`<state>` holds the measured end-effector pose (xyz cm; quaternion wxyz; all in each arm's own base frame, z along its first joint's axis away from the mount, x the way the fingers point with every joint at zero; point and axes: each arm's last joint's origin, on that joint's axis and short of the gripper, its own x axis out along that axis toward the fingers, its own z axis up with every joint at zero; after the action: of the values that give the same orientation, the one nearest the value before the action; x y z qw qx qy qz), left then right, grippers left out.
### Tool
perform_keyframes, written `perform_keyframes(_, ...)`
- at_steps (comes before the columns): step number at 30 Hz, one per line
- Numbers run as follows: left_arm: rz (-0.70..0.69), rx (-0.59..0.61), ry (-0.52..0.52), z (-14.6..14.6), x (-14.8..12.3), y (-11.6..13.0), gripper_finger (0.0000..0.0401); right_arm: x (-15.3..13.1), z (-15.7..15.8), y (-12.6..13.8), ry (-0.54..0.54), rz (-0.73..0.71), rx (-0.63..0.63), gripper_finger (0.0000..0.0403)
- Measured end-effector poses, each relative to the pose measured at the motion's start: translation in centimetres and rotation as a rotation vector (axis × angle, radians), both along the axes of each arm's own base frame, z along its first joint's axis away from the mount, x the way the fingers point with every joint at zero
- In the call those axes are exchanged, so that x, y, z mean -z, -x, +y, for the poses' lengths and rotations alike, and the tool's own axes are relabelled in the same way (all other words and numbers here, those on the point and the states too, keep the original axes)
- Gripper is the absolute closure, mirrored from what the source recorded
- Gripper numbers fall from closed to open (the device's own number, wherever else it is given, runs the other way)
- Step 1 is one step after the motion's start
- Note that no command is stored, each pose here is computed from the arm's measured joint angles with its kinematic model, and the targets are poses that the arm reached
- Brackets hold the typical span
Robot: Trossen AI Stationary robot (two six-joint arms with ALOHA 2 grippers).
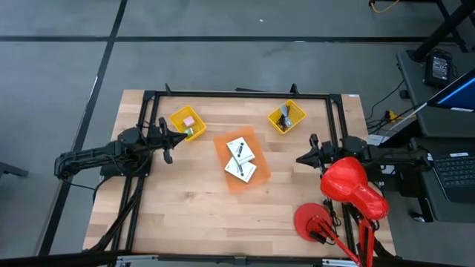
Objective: Pick and place items into bin
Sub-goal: Return to Home Position
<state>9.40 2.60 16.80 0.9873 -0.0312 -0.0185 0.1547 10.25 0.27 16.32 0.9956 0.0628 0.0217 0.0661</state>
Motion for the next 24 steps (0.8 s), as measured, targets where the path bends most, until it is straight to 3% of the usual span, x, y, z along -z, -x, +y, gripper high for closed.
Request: perform_keyframes(24,0.0,0.0,0.0,0.0,0.0,0.0,0.0399,0.0,0.0,0.0,-0.003,0.0,0.0,0.0402)
